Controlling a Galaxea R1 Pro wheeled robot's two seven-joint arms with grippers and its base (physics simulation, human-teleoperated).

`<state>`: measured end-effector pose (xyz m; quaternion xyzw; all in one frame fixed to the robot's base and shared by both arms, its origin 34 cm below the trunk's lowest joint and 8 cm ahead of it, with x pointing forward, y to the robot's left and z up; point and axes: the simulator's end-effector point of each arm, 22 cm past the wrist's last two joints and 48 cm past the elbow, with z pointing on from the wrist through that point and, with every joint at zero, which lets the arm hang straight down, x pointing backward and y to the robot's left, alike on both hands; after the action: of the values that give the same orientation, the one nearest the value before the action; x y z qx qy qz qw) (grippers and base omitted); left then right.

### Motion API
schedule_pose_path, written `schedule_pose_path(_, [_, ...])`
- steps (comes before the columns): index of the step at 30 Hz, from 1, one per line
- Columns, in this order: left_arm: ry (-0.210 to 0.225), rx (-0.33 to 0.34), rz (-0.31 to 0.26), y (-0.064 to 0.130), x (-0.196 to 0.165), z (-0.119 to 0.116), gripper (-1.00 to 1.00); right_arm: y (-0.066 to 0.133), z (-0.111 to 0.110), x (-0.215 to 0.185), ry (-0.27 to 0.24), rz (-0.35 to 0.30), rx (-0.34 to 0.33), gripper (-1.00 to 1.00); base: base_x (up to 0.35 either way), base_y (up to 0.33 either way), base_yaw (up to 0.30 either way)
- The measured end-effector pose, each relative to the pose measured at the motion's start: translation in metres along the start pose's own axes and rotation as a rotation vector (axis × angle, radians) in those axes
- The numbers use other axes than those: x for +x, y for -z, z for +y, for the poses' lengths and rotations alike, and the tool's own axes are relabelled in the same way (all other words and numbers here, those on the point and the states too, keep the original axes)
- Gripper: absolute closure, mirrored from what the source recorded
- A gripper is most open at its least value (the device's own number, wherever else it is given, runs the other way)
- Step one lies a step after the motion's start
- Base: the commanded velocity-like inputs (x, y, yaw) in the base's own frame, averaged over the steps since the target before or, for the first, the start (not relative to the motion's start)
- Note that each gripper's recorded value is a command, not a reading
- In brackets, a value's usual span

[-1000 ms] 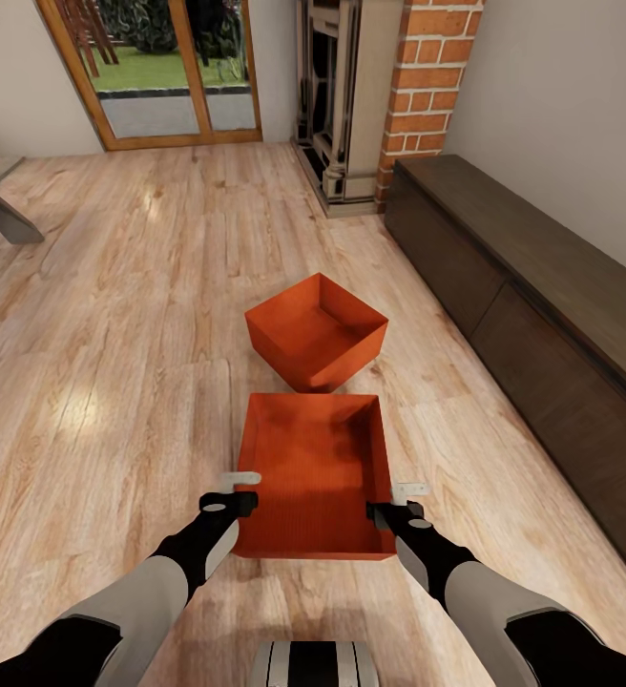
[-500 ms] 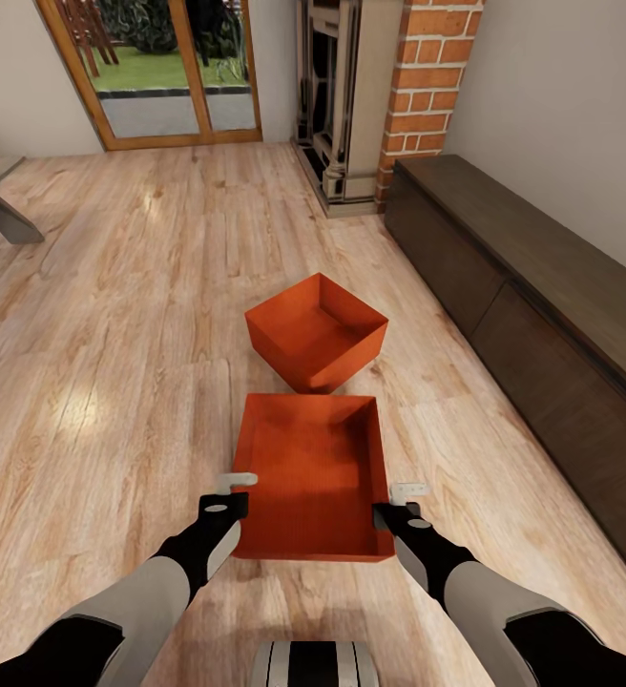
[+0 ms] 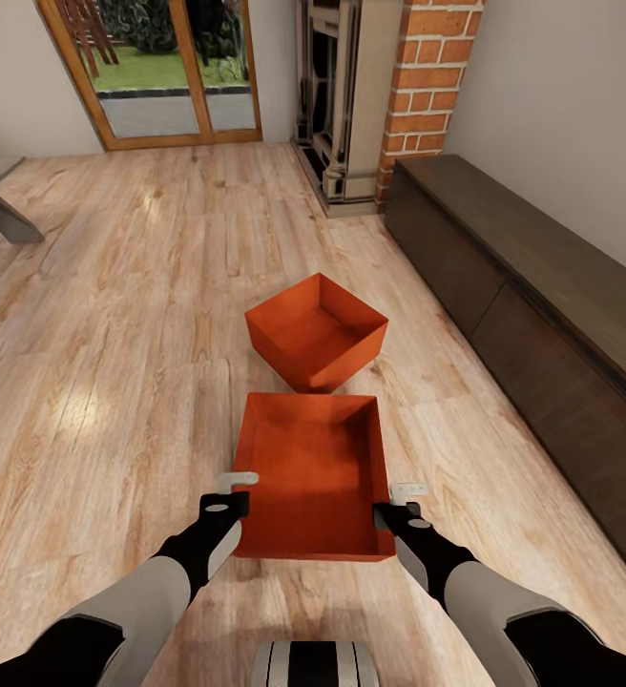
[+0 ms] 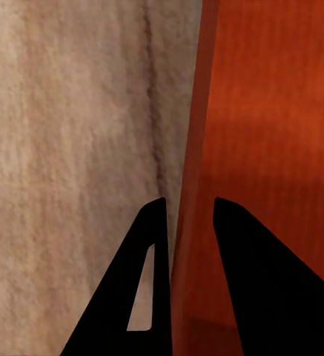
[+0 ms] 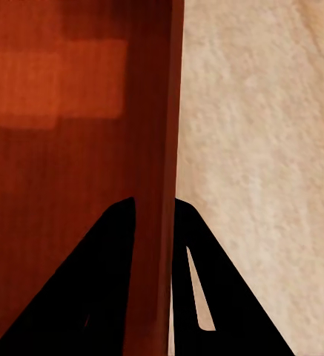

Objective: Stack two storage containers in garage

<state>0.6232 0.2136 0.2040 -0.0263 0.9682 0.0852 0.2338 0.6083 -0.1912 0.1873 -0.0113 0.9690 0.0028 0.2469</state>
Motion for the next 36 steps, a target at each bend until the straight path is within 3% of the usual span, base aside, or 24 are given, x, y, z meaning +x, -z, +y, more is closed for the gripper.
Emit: schedule_pose_path(36, [0.002,0.000,0.007,0.057,-0.048,0.010,1.00,0.057,0.000,-0.051,0.004,0.001,0.000,1.00,0.000,0.000,0.000])
